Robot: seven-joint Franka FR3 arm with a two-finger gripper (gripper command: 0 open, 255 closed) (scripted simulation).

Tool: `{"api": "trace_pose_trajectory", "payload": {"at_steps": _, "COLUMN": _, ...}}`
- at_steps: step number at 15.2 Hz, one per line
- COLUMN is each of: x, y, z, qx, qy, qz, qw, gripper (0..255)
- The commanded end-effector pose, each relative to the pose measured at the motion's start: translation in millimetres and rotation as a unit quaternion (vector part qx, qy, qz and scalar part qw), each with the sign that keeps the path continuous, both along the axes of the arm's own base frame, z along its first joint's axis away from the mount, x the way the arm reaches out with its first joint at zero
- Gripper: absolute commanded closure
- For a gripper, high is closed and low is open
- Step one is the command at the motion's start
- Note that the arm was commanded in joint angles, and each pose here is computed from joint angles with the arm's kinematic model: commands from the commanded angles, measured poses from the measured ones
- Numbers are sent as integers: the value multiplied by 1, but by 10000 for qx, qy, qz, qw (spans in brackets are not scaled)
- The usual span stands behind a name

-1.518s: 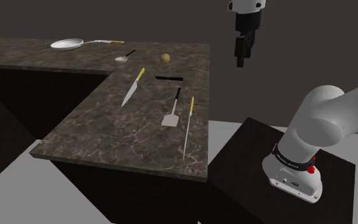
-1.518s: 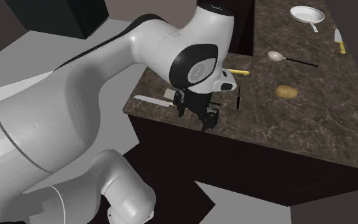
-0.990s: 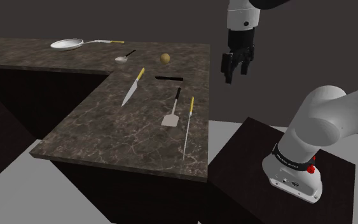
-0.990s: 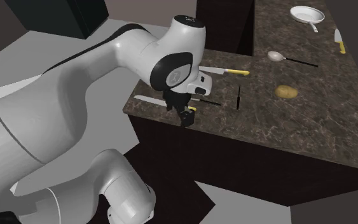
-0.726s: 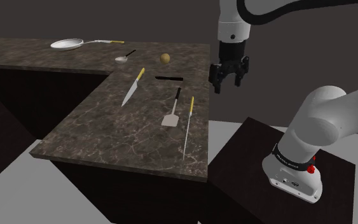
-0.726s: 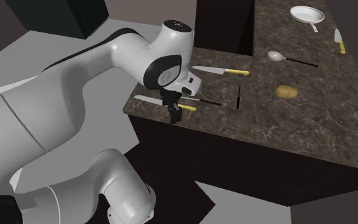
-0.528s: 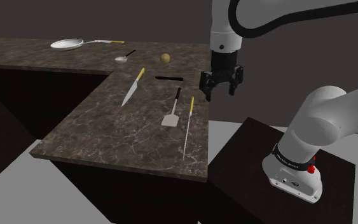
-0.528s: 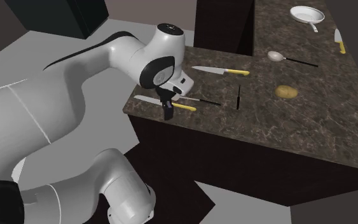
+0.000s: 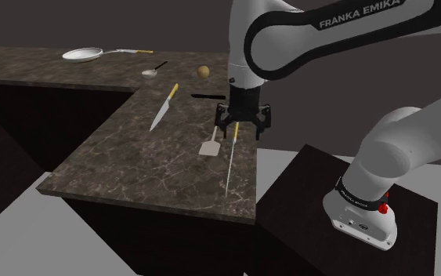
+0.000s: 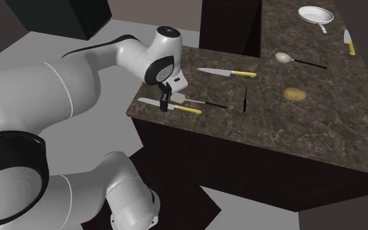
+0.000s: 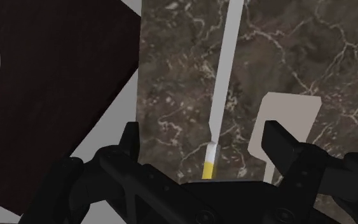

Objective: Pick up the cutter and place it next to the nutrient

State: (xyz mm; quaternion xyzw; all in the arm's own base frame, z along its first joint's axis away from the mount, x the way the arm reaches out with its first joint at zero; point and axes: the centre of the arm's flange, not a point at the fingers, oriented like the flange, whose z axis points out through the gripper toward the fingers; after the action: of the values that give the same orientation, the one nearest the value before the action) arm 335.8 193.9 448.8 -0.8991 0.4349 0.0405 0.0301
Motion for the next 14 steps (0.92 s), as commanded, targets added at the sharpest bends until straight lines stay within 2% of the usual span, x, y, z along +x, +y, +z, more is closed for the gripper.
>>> {"api": "trace_pose_trajectory", "payload": {"at_steps": 1, "x": 14, "y": 14, "z": -15, "qx": 22, "qy": -25, "qz": -485, "qw": 9988, "gripper": 0}}
{"api": "trace_pose_trajectory", "payload": {"at_steps": 8, "x": 12, "y": 18, "z": -52, "qx": 22, "qy": -25, "qz": -485, "qw": 9988, "gripper": 0}}
{"api": "trace_pose_trajectory", "payload": {"at_steps": 14, "x": 12, "y": 18, "z": -55, "qx": 22, "qy": -25, "qz": -485, "qw": 9988, "gripper": 0}}
